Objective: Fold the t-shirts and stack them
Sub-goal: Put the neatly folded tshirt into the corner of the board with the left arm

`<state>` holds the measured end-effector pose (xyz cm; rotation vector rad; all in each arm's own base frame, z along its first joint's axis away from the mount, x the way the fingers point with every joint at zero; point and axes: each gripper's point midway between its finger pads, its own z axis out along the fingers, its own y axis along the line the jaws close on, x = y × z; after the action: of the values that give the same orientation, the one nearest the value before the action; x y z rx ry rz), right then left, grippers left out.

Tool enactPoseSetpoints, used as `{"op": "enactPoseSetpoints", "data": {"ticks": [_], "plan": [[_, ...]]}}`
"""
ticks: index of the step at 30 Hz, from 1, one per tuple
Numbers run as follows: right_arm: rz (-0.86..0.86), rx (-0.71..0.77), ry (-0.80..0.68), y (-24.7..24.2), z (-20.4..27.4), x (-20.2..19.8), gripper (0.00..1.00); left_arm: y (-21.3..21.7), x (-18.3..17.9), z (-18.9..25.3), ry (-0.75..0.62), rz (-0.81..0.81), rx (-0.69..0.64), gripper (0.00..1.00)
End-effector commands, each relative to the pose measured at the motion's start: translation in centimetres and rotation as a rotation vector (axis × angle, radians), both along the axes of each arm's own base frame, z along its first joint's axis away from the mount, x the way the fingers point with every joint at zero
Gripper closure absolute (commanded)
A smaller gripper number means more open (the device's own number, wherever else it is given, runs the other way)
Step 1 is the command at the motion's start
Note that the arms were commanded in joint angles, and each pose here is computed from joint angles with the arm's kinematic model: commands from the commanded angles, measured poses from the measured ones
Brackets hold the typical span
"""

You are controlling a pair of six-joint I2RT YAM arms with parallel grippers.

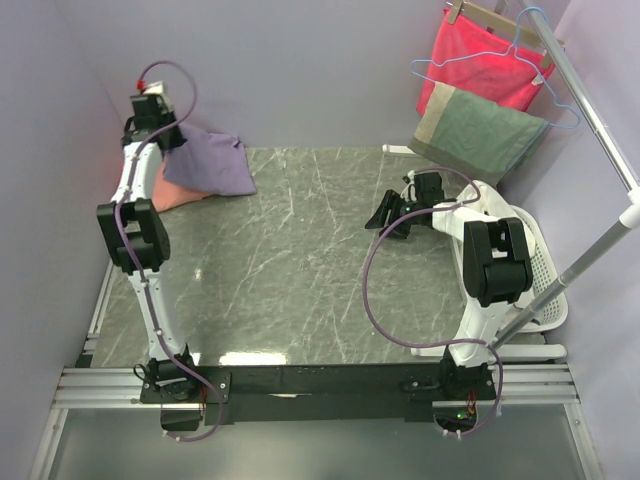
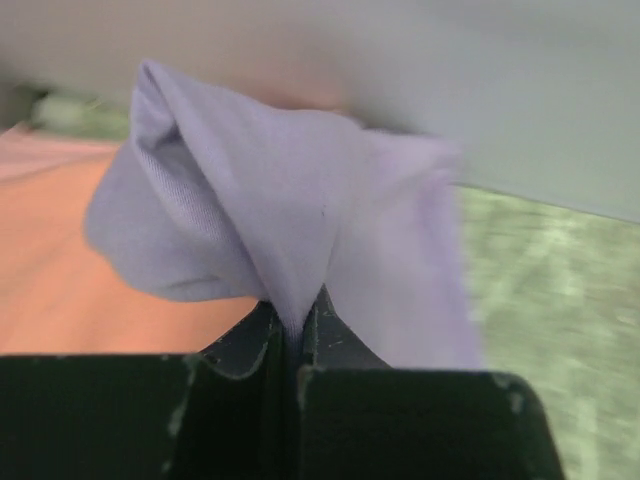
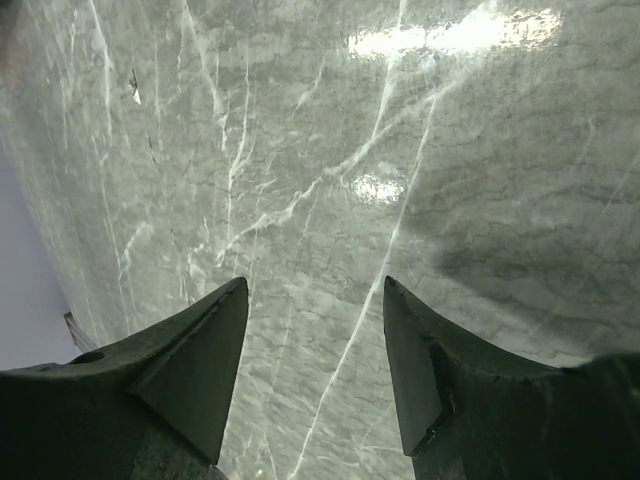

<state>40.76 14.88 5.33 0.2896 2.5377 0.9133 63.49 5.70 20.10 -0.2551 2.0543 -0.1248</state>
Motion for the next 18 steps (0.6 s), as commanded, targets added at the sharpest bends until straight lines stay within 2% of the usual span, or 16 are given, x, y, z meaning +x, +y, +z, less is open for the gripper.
{"op": "enactPoseSetpoints", "data": {"ticks": [1,5,6,7,8,10,14,15,17,18], "plan": [[0.034,0.011,-0.024,0.6,0.1,0.7,0.36,8.2,-1.1,-1.2,-0.012,0.154,0.011,0.99],[0.053,0.023,-0.012,1.2,-0.3,0.4,0.36,12.4,-1.4,-2.1,-0.014,0.231,0.026,0.99],[0.060,0.024,-0.012,1.4,-0.3,0.3,0.36,13.3,-1.4,-1.9,-0.015,0.252,0.033,0.94],[0.060,0.024,-0.009,1.4,-0.4,0.1,0.36,14.0,-1.4,-2.7,0.001,0.272,0.040,0.81],[0.063,0.023,-0.010,1.4,-0.4,0.1,0.36,14.1,-1.4,-2.8,0.006,0.272,0.042,0.59],[0.070,0.024,-0.012,1.6,-0.2,-0.2,0.36,14.9,-1.9,-3.1,0.021,0.319,0.058,0.01],[0.077,0.015,-0.037,1.6,0.8,-0.6,0.34,13.5,-2.4,-3.3,0.008,0.292,-0.001,0.01],[0.076,0.002,-0.055,1.5,1.3,-0.7,0.34,13.2,-2.5,-1.7,-0.028,0.286,-0.014,0.01],[0.082,-0.027,-0.078,1.4,1.9,-1.0,0.30,11.3,-3.1,-2.1,-0.026,0.255,-0.092,0.01],[0.079,-0.039,-0.099,1.3,2.6,-1.3,0.23,10.5,-3.4,-0.3,-0.058,0.238,-0.111,0.01]]}}
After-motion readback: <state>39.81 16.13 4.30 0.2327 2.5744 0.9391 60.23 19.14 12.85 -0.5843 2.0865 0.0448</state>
